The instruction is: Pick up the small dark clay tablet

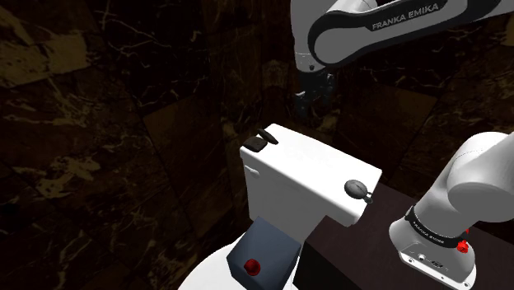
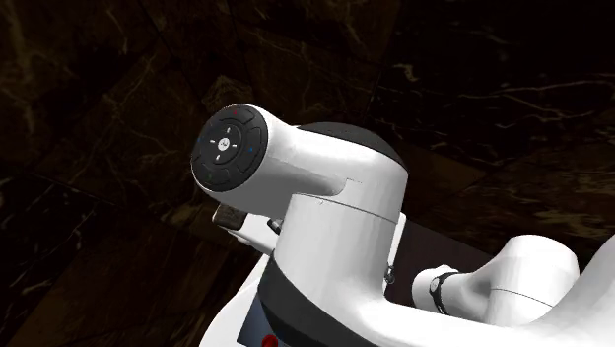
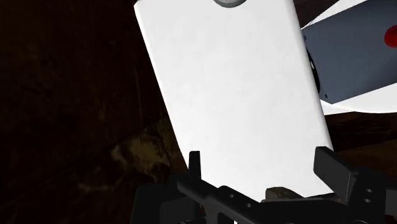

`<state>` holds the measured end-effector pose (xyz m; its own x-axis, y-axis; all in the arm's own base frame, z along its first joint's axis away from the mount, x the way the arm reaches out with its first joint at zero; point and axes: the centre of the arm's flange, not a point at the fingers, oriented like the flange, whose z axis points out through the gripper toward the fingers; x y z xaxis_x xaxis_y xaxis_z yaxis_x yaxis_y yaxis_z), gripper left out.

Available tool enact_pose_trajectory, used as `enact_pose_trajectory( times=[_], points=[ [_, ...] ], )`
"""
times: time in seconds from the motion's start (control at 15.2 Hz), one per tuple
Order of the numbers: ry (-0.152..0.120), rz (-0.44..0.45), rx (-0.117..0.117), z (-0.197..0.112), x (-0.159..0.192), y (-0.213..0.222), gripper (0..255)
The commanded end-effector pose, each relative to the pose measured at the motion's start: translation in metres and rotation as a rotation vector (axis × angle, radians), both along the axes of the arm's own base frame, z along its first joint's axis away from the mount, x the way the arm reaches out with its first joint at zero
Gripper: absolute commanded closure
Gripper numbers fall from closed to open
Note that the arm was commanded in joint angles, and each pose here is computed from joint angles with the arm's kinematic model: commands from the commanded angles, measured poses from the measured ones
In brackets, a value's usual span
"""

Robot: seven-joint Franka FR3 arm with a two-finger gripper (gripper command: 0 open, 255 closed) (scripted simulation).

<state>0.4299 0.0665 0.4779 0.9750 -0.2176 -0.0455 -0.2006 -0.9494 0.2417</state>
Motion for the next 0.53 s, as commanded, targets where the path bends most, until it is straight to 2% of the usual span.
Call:
enact_pose_trajectory(
  times=[0.0, 0.46],
  points=[
    [0.009, -0.004, -0.033, -0.016, 0.024, 0.012, 0],
    [0.042, -0.016, -0.149, -0.075, 0.100, 0.056, 0]
  ],
)
